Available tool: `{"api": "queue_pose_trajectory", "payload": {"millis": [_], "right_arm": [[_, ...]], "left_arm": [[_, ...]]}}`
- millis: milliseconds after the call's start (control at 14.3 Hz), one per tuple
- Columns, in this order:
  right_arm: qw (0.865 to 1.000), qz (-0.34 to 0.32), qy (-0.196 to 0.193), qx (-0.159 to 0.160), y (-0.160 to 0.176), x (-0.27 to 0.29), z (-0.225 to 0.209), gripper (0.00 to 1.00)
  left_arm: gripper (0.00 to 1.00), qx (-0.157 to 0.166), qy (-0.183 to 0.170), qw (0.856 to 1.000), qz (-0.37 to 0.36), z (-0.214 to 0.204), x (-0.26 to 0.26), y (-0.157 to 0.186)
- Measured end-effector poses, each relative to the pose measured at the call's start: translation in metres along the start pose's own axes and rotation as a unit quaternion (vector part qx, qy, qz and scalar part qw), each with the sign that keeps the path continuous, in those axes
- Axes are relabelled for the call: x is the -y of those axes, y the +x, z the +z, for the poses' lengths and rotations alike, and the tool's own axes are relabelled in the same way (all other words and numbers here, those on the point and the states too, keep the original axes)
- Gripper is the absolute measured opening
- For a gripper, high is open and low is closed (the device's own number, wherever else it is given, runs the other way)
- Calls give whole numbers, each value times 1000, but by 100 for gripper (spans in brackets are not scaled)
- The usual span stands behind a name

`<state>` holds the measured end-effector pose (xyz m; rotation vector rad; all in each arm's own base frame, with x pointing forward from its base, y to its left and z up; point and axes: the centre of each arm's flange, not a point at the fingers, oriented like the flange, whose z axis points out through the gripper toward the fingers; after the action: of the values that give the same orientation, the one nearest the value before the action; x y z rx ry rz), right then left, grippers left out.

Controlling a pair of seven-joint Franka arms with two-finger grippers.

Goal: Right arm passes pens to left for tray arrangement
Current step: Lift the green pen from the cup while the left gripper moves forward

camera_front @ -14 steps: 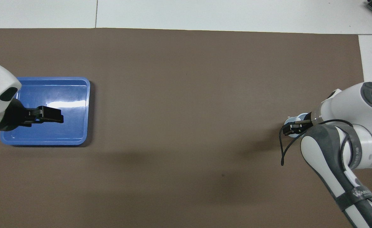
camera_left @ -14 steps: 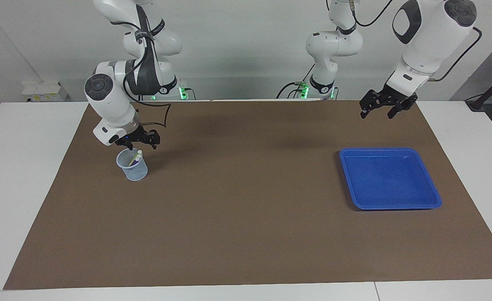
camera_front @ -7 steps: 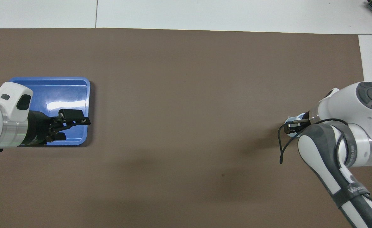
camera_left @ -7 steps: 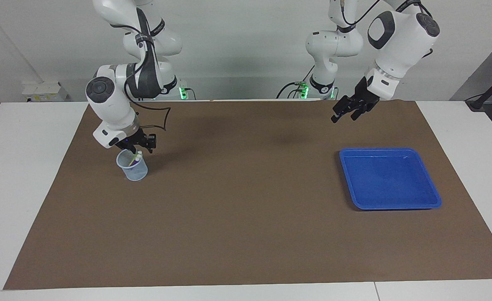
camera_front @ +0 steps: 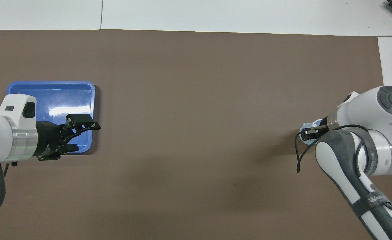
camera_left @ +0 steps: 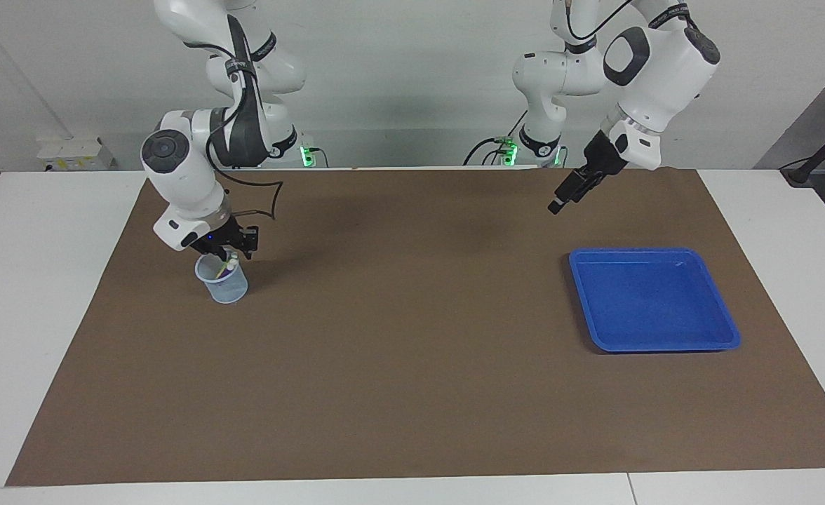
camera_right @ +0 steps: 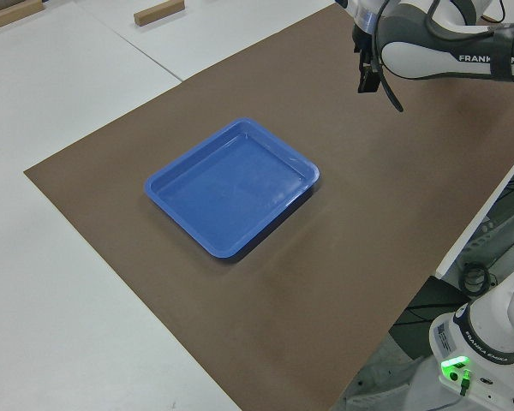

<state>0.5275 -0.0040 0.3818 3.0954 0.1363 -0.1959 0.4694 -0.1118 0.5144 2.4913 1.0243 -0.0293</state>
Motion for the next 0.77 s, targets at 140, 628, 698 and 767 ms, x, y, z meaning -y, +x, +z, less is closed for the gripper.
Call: {"api": "queue_pose_trajectory", "payload": {"millis": [140, 628, 698, 767], "right_arm": [[1000, -1, -1, 0, 0, -2, 0, 41], [1000, -15, -6, -6, 1, 0, -7, 27], [1000, -16, -7, -9, 2, -1, -11, 23], [1000, -16, -7, -8, 2, -2, -12, 22]], "left_arm": [[100, -7, -20, 999, -43, 12, -5, -10], [100, 81, -36, 986, -144, 36, -3, -39], [100, 89, -31, 985, -146, 35, 0, -39], [100, 94, -28, 984, -146, 32, 1, -40]]}}
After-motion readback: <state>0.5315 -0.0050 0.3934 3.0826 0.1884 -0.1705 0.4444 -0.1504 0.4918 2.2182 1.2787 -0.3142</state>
